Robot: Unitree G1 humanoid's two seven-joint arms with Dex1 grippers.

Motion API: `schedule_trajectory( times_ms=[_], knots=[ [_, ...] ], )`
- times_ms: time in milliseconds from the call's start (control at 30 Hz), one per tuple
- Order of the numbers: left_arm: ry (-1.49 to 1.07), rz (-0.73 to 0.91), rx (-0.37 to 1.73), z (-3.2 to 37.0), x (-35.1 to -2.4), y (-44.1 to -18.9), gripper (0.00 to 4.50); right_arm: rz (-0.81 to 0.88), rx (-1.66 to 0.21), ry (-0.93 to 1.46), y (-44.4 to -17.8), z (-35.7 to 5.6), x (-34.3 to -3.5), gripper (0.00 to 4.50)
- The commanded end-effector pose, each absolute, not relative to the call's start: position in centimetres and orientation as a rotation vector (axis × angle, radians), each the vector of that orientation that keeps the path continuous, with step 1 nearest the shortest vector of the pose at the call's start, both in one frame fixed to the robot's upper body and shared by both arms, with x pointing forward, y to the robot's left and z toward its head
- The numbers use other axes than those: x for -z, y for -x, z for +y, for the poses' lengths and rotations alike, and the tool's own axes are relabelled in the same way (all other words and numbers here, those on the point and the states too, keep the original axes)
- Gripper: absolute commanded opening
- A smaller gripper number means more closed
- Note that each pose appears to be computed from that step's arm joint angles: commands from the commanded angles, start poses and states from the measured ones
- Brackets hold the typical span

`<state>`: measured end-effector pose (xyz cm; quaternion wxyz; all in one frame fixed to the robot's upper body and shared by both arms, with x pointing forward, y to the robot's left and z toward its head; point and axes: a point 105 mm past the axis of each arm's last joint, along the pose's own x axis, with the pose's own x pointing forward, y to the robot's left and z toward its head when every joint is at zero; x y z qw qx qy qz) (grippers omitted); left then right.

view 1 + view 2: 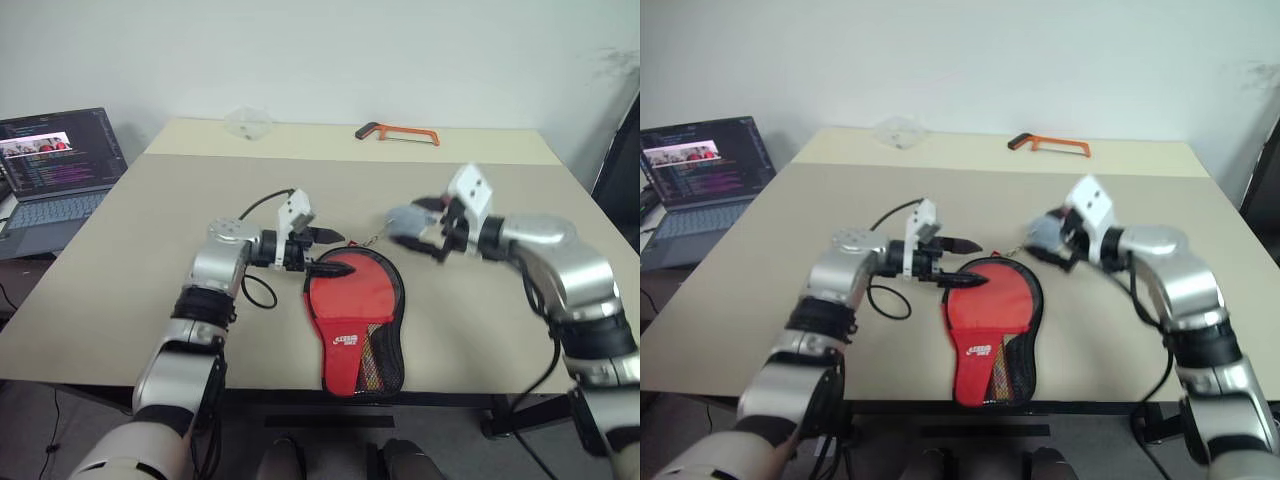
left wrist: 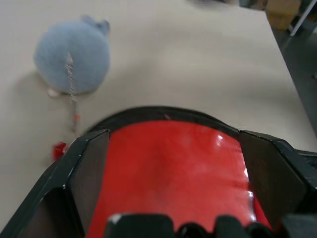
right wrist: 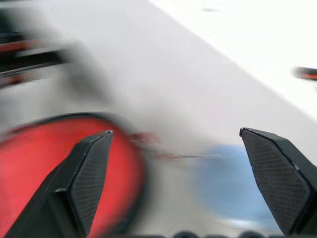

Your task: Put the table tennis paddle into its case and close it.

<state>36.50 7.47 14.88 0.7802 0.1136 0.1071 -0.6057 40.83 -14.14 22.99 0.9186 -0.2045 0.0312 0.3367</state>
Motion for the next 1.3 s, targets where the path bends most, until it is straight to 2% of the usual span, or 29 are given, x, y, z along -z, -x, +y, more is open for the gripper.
schedule_trajectory(
  times_ms=[33,200,333,467,567,667,767,1100,1200,1300],
  knots=[
    [-0.242,0.233,1.264,5.7,-14.2,-36.0,4.45,0.072,-0.587,0.453,-43.8,-15.3,-23.0,4.50],
    [-0.218,0.311,1.238,3.6,-11.2,-34.3,4.45,0.103,-0.609,0.544,-46.1,-14.7,-22.4,4.50],
    [-0.203,0.360,1.170,3.4,-9.9,-34.2,4.45,0.151,-0.684,0.642,-46.3,-14.1,-21.4,4.50],
    [-0.183,0.403,1.132,3.4,-8.9,-33.8,4.45,0.212,-0.697,0.595,-46.4,-13.9,-20.7,4.50],
    [-0.167,0.412,1.122,3.2,-8.7,-33.4,4.45,0.241,-0.721,0.500,-46.3,-13.3,-20.6,4.50],
    [-0.152,0.415,1.108,3.1,-8.6,-33.0,4.45,0.258,-0.661,0.464,-46.7,-13.2,-20.2,4.50],
    [-0.150,0.414,1.087,3.2,-8.8,-32.9,4.45,0.302,-0.562,0.497,-47.2,-13.8,-18.3,4.50],
    [-0.153,0.405,1.040,3.6,-9.5,-33.2,4.45,0.381,-0.475,0.429,-47.0,-13.5,-14.5,4.50],
    [-0.153,0.403,1.034,3.5,-9.6,-33.3,4.50,0.382,-0.441,0.422,-47.1,-13.7,-14.1,3.94],
    [-0.148,0.402,1.025,3.3,-9.6,-33.6,4.50,0.358,-0.405,0.406,-47.4,-14.0,-14.6,2.94]
  ],
)
